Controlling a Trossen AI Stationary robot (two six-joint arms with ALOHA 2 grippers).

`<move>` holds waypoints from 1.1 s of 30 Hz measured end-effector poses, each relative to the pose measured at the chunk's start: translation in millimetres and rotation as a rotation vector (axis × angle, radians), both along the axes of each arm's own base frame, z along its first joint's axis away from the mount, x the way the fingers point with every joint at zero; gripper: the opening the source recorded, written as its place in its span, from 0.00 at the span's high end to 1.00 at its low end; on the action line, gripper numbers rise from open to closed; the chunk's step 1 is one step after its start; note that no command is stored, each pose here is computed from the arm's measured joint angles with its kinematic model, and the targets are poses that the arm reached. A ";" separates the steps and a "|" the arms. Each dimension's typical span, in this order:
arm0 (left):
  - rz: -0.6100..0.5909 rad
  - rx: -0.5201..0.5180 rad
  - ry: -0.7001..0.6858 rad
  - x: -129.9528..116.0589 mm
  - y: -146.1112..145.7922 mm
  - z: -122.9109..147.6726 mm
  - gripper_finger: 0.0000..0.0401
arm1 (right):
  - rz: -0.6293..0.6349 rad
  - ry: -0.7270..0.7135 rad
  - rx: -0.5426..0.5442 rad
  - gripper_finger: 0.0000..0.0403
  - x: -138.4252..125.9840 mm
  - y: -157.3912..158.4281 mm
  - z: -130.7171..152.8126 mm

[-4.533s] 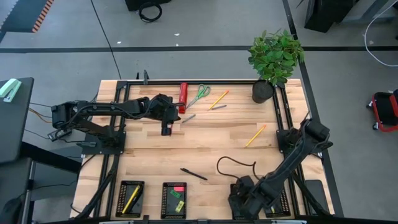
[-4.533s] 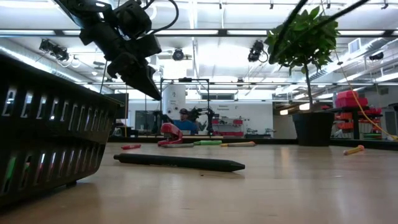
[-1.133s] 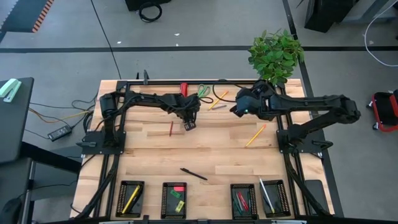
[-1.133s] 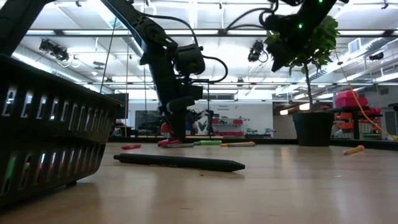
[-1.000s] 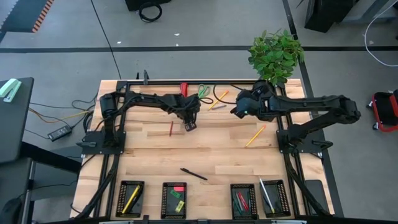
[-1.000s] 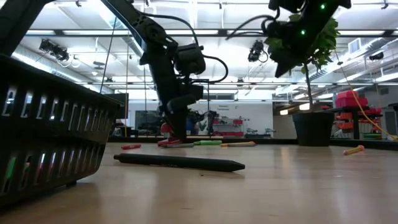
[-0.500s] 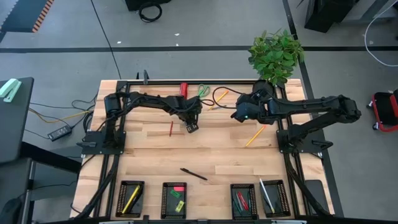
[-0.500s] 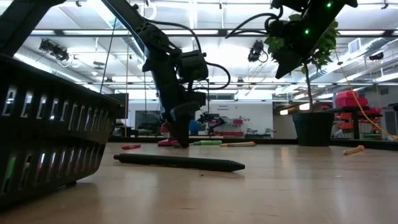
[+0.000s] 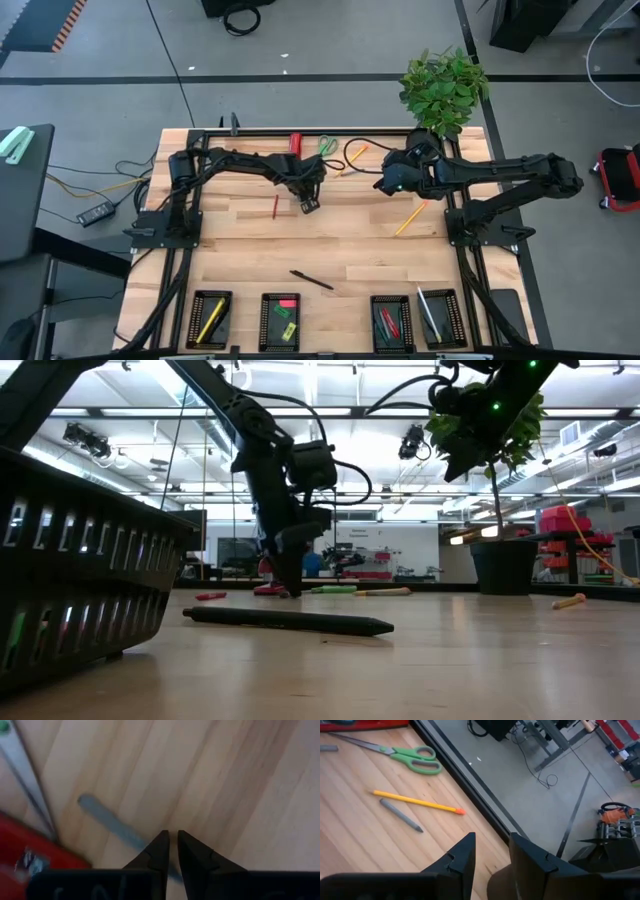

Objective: Sort crayons/erasers/pens/pencils in bins
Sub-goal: Put the left gray crayon into the middle right black bin

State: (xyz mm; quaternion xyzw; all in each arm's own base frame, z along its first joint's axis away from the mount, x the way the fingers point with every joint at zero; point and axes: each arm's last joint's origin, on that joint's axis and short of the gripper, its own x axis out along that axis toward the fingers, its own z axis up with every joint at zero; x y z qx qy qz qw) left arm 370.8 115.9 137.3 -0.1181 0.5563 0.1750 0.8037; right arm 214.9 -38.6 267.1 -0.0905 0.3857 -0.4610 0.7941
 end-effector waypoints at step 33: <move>0.260 -0.002 0.003 -4.4 5.8 -3.4 0.70 | -0.001 -0.008 0.015 0.69 -0.1 0.4 -0.5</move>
